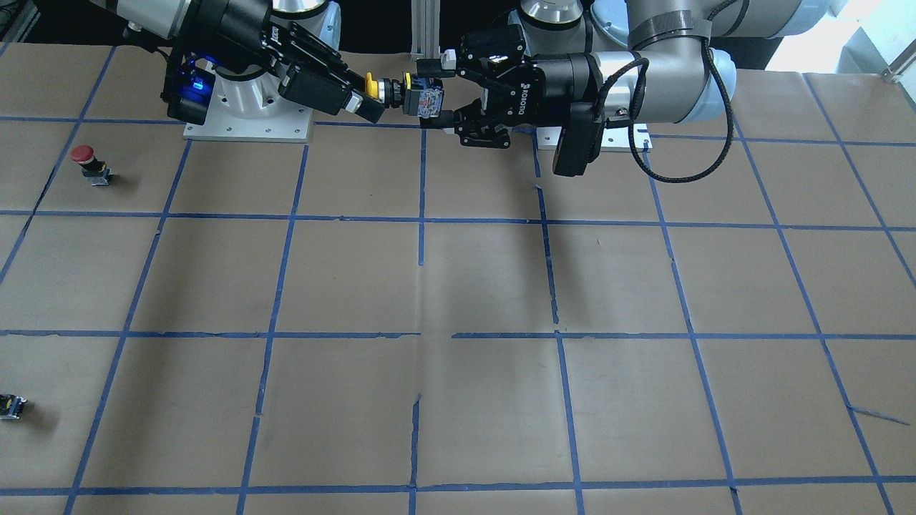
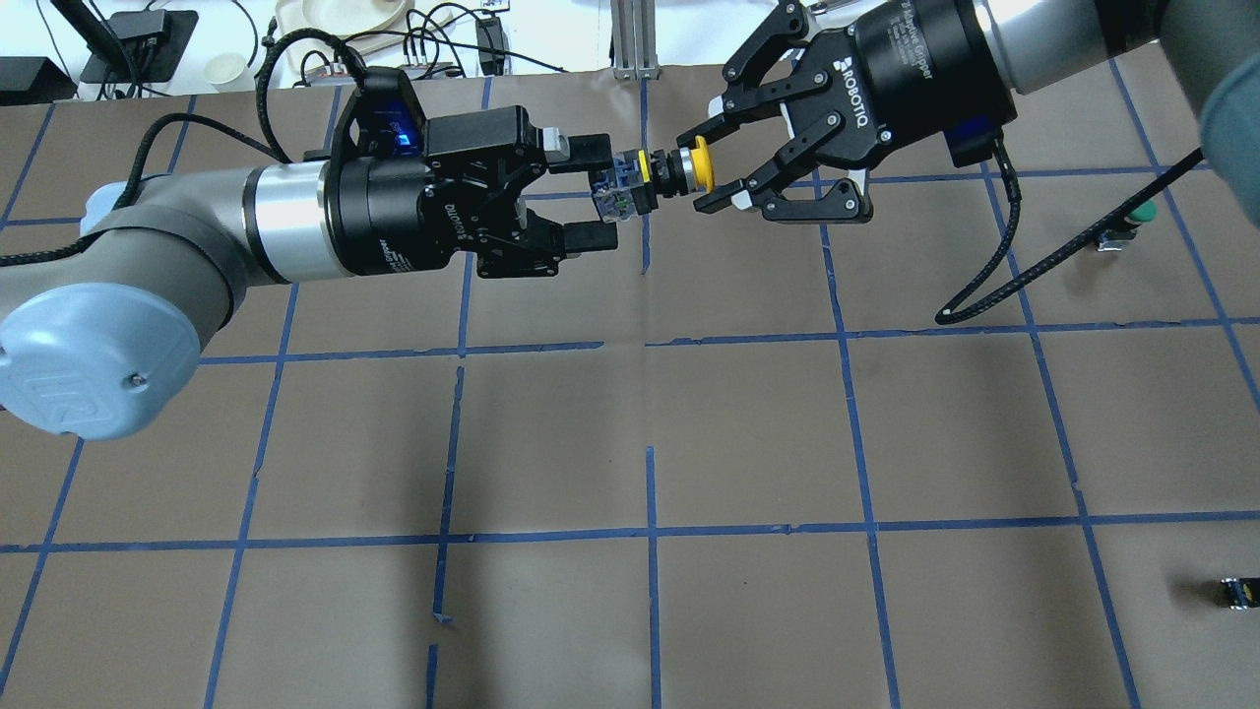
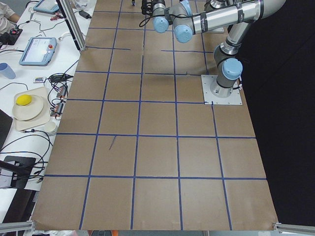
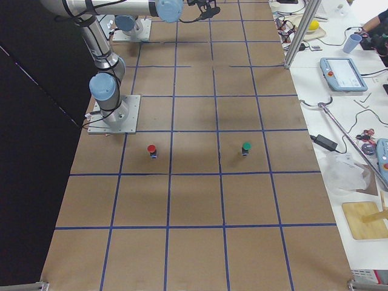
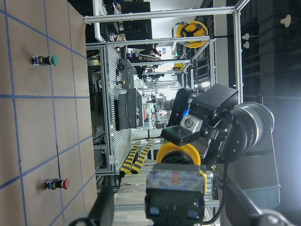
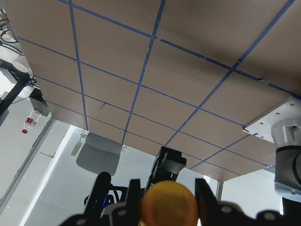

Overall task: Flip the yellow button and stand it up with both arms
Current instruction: 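Open the left gripper and pull the right gripper away with the button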

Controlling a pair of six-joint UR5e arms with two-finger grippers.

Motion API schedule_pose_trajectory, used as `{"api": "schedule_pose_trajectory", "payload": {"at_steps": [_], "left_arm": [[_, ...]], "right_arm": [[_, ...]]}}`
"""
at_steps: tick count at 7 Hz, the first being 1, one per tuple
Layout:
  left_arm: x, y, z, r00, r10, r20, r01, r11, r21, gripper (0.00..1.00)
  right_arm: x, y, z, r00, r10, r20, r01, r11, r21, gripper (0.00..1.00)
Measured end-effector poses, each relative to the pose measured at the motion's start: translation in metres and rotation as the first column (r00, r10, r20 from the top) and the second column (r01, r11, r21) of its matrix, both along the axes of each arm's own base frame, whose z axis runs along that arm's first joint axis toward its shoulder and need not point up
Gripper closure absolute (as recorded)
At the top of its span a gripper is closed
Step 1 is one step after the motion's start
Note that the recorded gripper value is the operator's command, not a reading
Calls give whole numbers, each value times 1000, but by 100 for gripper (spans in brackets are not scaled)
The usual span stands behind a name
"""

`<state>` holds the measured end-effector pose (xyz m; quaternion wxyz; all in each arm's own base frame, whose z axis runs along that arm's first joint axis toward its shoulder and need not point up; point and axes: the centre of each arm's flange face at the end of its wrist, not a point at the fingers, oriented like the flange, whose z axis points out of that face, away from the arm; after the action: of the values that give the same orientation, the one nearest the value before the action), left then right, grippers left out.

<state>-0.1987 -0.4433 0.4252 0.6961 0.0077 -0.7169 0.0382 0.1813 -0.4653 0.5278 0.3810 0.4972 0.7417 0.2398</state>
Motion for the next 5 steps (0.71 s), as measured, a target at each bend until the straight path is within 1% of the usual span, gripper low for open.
{"api": "schedule_pose_trajectory", "payload": {"at_steps": [1,2,3,4,5], "left_arm": [[1,-2,-1,1000,-9,23,9,1000,9,1],[3,-5,-7,997,-31,77,28,999,30,1],[6,-10,-13,986,-55,155,48,998,50,1],[9,-16,-18,967,-65,247,48,996,74,1],[13,-21,-20,941,-54,335,21,995,101,1]], "right_arm": [[-12,-6,-2,999,-5,-35,3,999,-35,79],[-34,-14,-8,994,1,-107,-12,995,-98,79],[-61,-21,-14,981,27,-191,-60,984,-168,79],[-90,-24,-23,951,81,-298,-155,960,-235,79],[-114,-27,-35,888,174,-425,-309,911,-273,82]]}}
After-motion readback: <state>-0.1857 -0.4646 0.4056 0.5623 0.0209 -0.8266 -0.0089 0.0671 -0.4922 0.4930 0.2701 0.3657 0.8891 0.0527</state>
